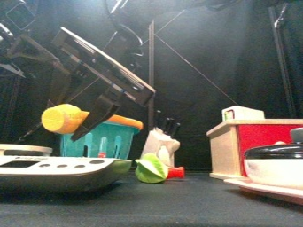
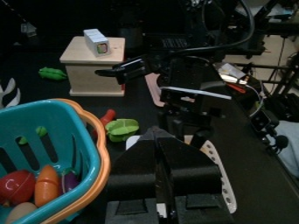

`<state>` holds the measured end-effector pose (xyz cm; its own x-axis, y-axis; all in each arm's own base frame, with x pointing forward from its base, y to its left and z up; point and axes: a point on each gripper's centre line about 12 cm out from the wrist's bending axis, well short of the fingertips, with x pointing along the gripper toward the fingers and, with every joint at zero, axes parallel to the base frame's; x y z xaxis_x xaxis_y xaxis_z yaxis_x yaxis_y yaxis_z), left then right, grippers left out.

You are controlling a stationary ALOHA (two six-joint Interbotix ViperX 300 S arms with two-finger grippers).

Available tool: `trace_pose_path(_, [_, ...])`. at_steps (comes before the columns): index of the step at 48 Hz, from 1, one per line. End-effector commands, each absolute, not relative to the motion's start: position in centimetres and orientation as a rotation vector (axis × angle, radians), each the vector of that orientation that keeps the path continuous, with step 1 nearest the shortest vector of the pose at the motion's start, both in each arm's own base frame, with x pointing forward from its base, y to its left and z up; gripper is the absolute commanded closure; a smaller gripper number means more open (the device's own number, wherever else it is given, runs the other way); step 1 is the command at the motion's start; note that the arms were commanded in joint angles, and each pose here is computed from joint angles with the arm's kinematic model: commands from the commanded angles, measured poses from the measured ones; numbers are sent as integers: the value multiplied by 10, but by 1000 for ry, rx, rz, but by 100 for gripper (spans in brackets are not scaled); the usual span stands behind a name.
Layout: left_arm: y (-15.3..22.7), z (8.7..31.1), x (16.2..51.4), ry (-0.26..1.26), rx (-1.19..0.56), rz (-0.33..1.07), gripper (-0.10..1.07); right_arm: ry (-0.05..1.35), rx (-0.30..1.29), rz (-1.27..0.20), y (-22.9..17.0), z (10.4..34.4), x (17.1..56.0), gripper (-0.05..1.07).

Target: Place corn on stove

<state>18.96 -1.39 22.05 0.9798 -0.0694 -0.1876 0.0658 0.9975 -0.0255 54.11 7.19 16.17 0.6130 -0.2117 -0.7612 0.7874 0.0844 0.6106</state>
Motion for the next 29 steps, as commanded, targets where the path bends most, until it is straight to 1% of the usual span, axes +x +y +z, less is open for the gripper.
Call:
trace_pose_path(1, [-14, 231, 193, 159, -25, -69, 67, 527, 1306, -793, 69, 185, 543, 47])
trace_pose_path(9, [-14, 230, 193, 162, -25, -68, 68, 542, 1305, -818, 69, 178, 541, 47])
trace_pose_path(13, [-14, 230, 193, 162, -26, -69, 68, 545, 1300, -820, 69, 176, 540, 45])
trace_pose_path(24, [-14, 229, 192, 171, -26, -69, 67, 556, 1310, -841, 67, 169, 540, 30])
trace_pose_path(29, [-14, 228, 192, 176, -24, -69, 68, 563, 1310, -848, 67, 166, 540, 26])
